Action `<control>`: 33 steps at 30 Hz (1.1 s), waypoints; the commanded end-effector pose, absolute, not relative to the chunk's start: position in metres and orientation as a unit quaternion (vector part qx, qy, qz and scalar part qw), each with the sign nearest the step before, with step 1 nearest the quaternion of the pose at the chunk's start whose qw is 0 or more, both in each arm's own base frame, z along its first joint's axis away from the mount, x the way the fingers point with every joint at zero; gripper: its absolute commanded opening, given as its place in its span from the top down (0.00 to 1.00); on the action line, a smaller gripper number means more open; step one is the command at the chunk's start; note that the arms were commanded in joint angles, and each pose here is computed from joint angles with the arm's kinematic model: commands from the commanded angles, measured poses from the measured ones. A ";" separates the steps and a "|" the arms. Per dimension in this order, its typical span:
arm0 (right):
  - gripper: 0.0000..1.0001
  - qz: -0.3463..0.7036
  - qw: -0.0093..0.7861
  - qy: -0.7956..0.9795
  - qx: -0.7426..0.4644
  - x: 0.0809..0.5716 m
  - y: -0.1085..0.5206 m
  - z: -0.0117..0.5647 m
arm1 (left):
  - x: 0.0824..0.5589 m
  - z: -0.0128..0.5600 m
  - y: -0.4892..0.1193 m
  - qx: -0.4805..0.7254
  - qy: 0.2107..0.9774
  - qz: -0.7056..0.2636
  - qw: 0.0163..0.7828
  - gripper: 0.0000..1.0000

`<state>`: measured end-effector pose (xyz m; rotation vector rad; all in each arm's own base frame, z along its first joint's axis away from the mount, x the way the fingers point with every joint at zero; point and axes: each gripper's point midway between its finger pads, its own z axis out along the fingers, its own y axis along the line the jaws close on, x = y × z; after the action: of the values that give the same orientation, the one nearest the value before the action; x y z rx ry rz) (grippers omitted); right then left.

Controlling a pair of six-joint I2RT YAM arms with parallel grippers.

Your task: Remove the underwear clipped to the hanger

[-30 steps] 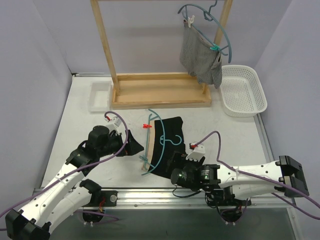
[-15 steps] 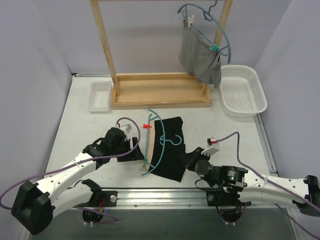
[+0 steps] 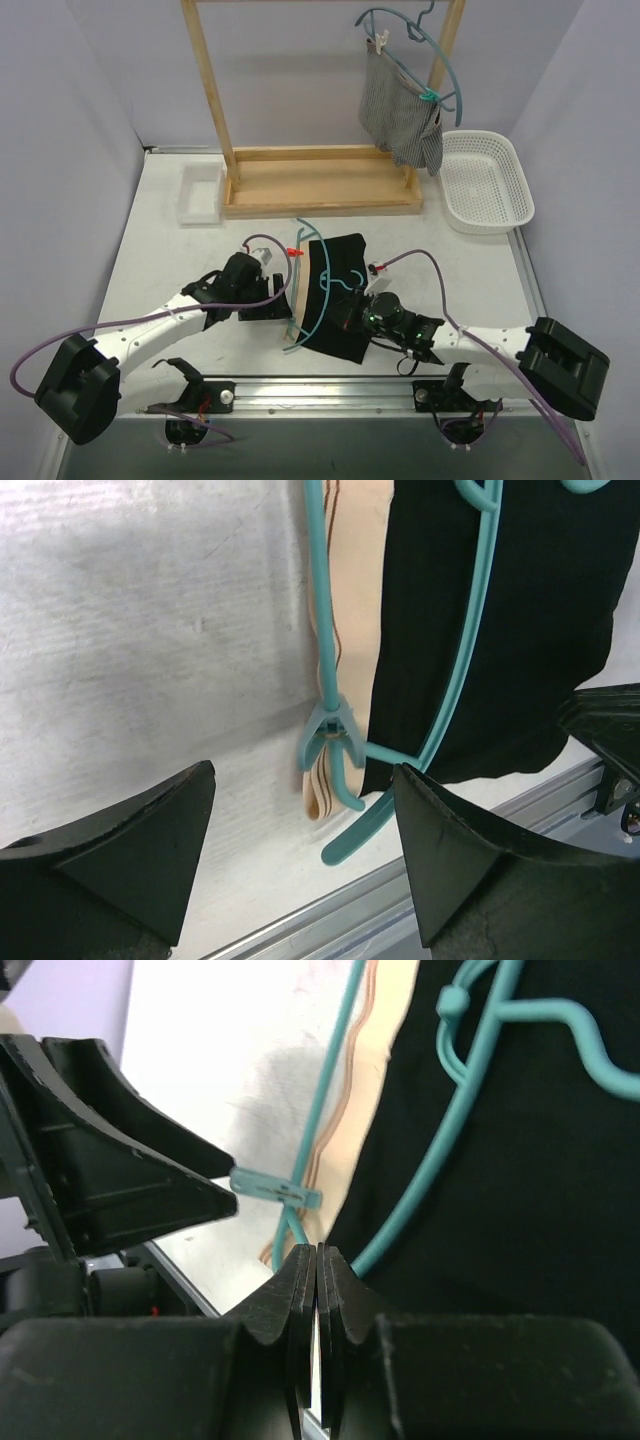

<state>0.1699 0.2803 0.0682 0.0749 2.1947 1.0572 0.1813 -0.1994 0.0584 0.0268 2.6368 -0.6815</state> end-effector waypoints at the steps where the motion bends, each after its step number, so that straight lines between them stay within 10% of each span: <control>1: 1.00 0.501 0.353 0.790 -0.011 0.178 0.309 0.106 | 0.207 0.080 -0.218 0.021 0.932 -0.263 0.249 0.19; 13: 1.00 0.454 0.281 0.845 -0.005 0.188 0.323 0.032 | 0.207 0.065 -0.227 0.033 0.938 -0.255 0.231 0.26; 22: 1.00 0.447 0.276 0.851 0.003 0.189 0.317 0.017 | 0.205 0.061 -0.233 0.041 0.939 -0.260 0.221 0.56; 26: 1.00 0.442 0.276 0.853 0.001 0.192 0.318 0.015 | 0.206 0.067 -0.233 0.042 0.938 -0.260 0.225 0.97; 33: 1.00 0.433 0.277 0.858 0.007 0.194 0.312 0.010 | 0.201 0.081 -0.226 0.051 0.940 -0.248 0.229 0.98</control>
<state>0.1914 0.3170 0.0162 0.0193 2.2900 1.1937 0.1935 -0.2230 0.0525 0.1080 2.6577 -0.6753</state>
